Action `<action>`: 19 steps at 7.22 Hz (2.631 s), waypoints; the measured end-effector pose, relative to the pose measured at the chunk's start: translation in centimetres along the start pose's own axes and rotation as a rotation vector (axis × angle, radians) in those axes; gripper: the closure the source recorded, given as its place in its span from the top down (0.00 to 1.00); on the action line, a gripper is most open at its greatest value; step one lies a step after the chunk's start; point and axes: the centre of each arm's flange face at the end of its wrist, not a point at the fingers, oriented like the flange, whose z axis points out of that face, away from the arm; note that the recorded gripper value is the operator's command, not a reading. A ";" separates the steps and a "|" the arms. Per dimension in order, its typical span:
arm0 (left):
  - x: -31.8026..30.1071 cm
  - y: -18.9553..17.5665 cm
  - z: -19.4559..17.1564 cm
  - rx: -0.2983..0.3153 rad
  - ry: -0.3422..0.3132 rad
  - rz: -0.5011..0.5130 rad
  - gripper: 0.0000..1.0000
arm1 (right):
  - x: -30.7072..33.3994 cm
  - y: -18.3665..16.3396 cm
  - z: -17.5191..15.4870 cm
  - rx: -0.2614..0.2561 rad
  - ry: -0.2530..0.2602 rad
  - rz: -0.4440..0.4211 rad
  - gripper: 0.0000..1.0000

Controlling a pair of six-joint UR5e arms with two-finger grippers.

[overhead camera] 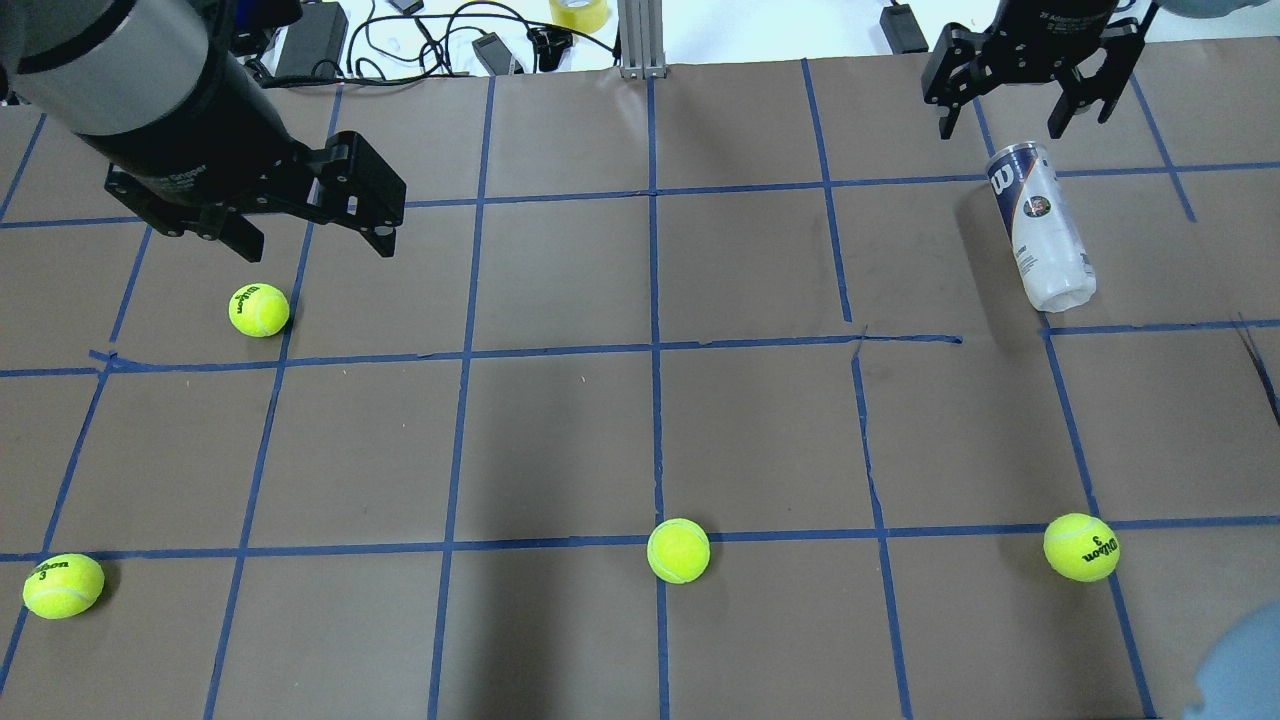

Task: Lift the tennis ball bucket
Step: 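Lower the right gripper over the upright white Wilson ball can, then close the right gripper around the top of the ball can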

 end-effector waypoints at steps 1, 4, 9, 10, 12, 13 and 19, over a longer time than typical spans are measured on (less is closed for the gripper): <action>0.0 0.0 0.0 0.000 0.000 0.001 1.00 | 2.5 -2.9 2.7 0.000 0.011 0.022 1.00; 0.0 0.0 0.0 0.000 0.000 0.001 1.00 | 7.8 -10.1 9.2 0.032 0.033 0.005 1.00; 0.0 0.0 0.0 -0.001 0.000 0.001 1.00 | 12.1 -15.0 21.0 0.025 0.001 -0.121 1.00; 0.0 0.0 0.0 -0.001 0.000 0.001 1.00 | 12.2 -15.3 22.8 0.018 -0.028 -0.140 1.00; 0.0 0.0 0.0 -0.001 0.000 0.001 1.00 | 12.5 -15.7 24.7 0.023 -0.069 -0.166 1.00; 0.0 0.0 0.0 -0.001 0.000 0.001 1.00 | 12.6 -15.7 25.2 0.025 -0.074 -0.172 1.00; 0.0 0.0 0.1 -0.001 0.002 0.001 1.00 | 12.8 -16.2 26.8 0.045 -0.076 -0.198 0.77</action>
